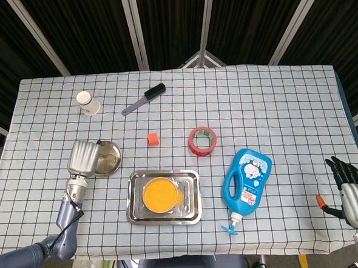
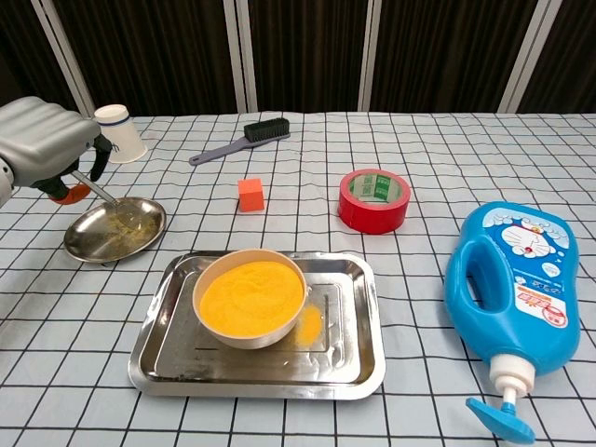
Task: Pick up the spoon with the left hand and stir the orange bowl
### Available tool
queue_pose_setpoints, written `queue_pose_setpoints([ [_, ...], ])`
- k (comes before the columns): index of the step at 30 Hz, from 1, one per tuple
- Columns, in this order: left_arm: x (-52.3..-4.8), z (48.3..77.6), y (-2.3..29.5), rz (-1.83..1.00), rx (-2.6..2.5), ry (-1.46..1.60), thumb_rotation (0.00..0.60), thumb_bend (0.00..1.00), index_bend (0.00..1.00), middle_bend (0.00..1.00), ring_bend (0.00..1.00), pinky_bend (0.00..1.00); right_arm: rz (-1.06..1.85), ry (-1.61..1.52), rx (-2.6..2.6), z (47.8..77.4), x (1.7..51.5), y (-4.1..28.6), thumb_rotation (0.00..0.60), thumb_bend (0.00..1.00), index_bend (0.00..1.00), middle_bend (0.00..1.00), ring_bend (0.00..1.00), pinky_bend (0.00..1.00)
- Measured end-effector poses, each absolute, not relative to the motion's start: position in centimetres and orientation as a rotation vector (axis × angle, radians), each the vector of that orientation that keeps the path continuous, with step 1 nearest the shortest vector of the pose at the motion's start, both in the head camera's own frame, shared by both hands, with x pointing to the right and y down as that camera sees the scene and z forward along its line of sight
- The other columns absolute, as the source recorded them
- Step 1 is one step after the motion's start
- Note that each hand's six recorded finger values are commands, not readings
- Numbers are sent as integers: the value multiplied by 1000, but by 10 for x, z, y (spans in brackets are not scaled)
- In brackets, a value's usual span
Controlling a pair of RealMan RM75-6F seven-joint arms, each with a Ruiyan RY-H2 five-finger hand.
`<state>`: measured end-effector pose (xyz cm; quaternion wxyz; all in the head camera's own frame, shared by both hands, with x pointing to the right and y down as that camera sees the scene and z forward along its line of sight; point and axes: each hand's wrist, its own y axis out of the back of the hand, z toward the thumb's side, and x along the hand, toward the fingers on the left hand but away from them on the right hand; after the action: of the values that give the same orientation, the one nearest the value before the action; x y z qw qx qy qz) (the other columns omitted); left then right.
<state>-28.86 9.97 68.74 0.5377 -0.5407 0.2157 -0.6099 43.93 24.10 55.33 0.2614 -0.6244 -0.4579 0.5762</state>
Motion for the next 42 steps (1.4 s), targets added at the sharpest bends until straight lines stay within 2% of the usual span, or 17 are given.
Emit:
queue_pose_setpoints([
  [10, -296, 697, 109, -1492, -1303, 505, 600, 500, 692, 1000, 938, 993, 1562, -1242, -1689, 553, 440, 241, 600, 380, 0, 0, 0, 0],
  [15, -304, 695, 108, -1509, -1295, 514, 600, 336, 582, 994, 936, 989, 1562, -1240, -1690, 553, 439, 242, 600, 379, 0, 0, 0, 0],
  [18, -311, 694, 106, -1525, -1292, 523, 600, 269, 521, 990, 934, 987, 1562, -1239, -1689, 553, 439, 242, 600, 380, 0, 0, 0, 0],
  [24, -319, 692, 105, -1543, -1304, 549, 600, 237, 466, 975, 923, 975, 1563, -1241, -1687, 553, 440, 242, 600, 379, 0, 0, 0, 0],
  [27, -322, 687, 105, -1538, -1313, 566, 600, 237, 420, 919, 873, 922, 1564, -1241, -1685, 553, 440, 242, 600, 379, 0, 0, 0, 0],
  [31, -330, 676, 109, -1523, -1344, 618, 600, 216, 305, 664, 663, 712, 1565, -1239, -1683, 552, 441, 242, 600, 379, 0, 0, 0, 0],
  [35, -344, 660, 120, -1505, -1393, 693, 600, 41, 82, 230, 290, 361, 1567, -1235, -1680, 552, 442, 243, 600, 379, 0, 0, 0, 0],
  [37, -353, 650, 129, -1490, -1421, 731, 600, 4, 13, 72, 133, 237, 1565, -1234, -1676, 551, 442, 243, 600, 379, 0, 0, 0, 0],
  [39, -363, 641, 139, -1475, -1445, 759, 600, 0, 0, 10, 45, 126, 1564, -1231, -1670, 551, 443, 243, 600, 379, 0, 0, 0, 0],
  [41, -375, 629, 153, -1462, -1469, 780, 600, 0, 0, 0, 3, 34, 1563, -1227, -1666, 550, 443, 243, 600, 380, 0, 0, 0, 0],
  [42, -380, 624, 159, -1460, -1477, 786, 600, 0, 0, 0, 0, 20, 1562, -1225, -1664, 550, 442, 243, 600, 380, 0, 0, 0, 0],
])
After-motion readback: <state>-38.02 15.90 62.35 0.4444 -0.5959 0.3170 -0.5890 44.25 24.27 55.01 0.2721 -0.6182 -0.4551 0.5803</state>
